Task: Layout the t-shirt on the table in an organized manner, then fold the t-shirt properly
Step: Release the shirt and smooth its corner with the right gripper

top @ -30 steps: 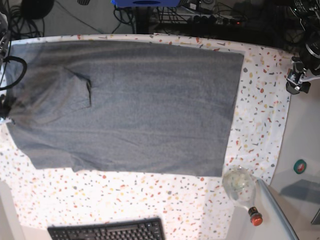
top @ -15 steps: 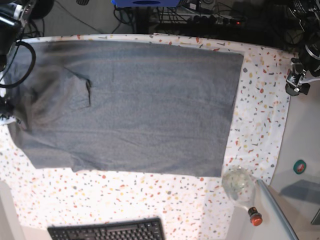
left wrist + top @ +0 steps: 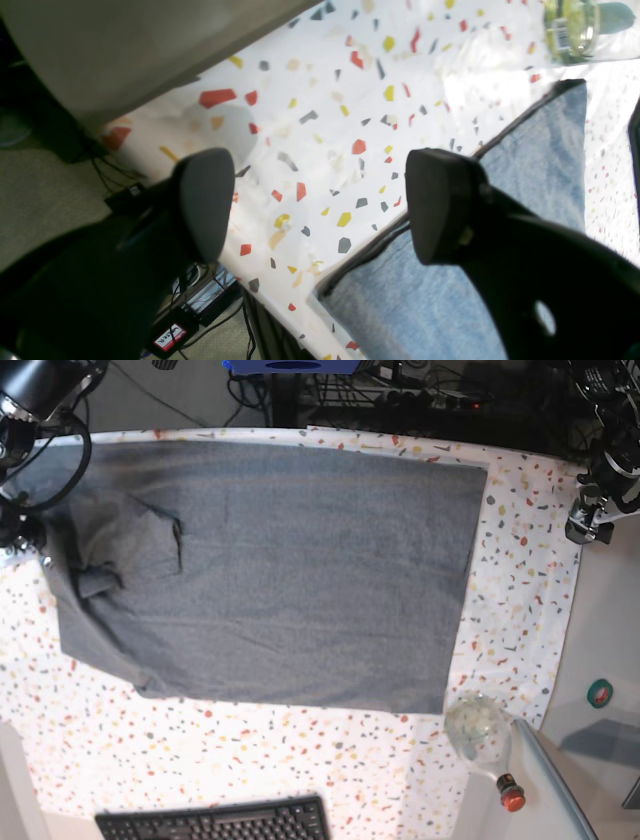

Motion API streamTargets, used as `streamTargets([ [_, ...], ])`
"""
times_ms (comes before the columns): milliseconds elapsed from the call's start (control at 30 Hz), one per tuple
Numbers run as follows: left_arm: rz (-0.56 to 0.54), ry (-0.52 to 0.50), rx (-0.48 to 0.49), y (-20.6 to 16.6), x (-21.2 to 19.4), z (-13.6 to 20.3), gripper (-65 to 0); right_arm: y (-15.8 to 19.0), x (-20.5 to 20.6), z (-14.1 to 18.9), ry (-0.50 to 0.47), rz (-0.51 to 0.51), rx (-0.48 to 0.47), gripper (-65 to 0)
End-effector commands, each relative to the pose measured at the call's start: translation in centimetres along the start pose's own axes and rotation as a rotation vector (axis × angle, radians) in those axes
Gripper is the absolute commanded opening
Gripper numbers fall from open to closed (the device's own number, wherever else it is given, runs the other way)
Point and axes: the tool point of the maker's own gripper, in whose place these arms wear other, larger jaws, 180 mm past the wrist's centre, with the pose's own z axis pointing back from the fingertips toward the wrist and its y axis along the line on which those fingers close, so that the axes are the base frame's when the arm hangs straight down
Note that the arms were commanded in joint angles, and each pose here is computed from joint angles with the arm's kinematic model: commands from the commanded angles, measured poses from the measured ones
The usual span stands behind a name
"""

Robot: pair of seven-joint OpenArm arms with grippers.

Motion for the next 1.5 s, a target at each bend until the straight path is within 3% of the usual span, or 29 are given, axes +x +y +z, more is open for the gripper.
streamTargets([
  [0,-0.021,-0.042,-0.019,-0.7,1.6,0.4,-14.2,0.6,1.8,1.1,-0.073,0.014,0.012,-39.9],
  [100,-0.030,-0.044,-0.012,-0.4,2.0,0.4,-14.2,1.8,4.2,2.3,-0.160,0.040,0.026,-21.5],
  [167,-0.034,-0.046,-0.013,-0.5,2.0,0.5,-14.2,2.3,7.4,2.2,-0.234,0.034,0.040,-15.8],
  [300,-0.033,-0.047,-0.011,-0.4,2.1,0.6,-14.2,2.8,11.2,-1.9,-0.198,0.010,0.073,-15.6],
  [467,-0.030,-0.046,-0.008,-0.3,2.0,0.7,-14.2,4.3,12.5,-7.5,-0.126,0.073,0.076,-15.6],
  [600,-0.030,-0.046,-0.008,-0.3,2.0,0.7,-14.2,4.7,11.5,-10.6,-0.080,0.111,0.056,-15.6],
  [800,-0.031,-0.046,-0.007,-0.2,2.0,0.7,-14.2,4.7,10.0,-12.2,-0.058,0.138,0.038,-15.9],
  [900,-0.030,-0.048,-0.007,-0.2,2.1,0.7,-14.2,4.6,9.9,-12.3,-0.068,0.144,0.036,-23.7],
  [1167,-0.027,-0.046,-0.004,-0.1,2.0,0.6,-14.2,4.7,9.8,-12.4,-0.066,0.136,0.040,-62.4],
  [1200,-0.027,-0.046,-0.004,-0.1,2.0,0.6,-14.2,4.8,9.8,-12.4,-0.065,0.136,0.041,-65.0],
  [1467,-0.030,-0.044,-0.007,-0.2,1.9,0.5,-14.2,5.5,11.3,-11.4,-0.073,0.160,0.050,-65.0],
])
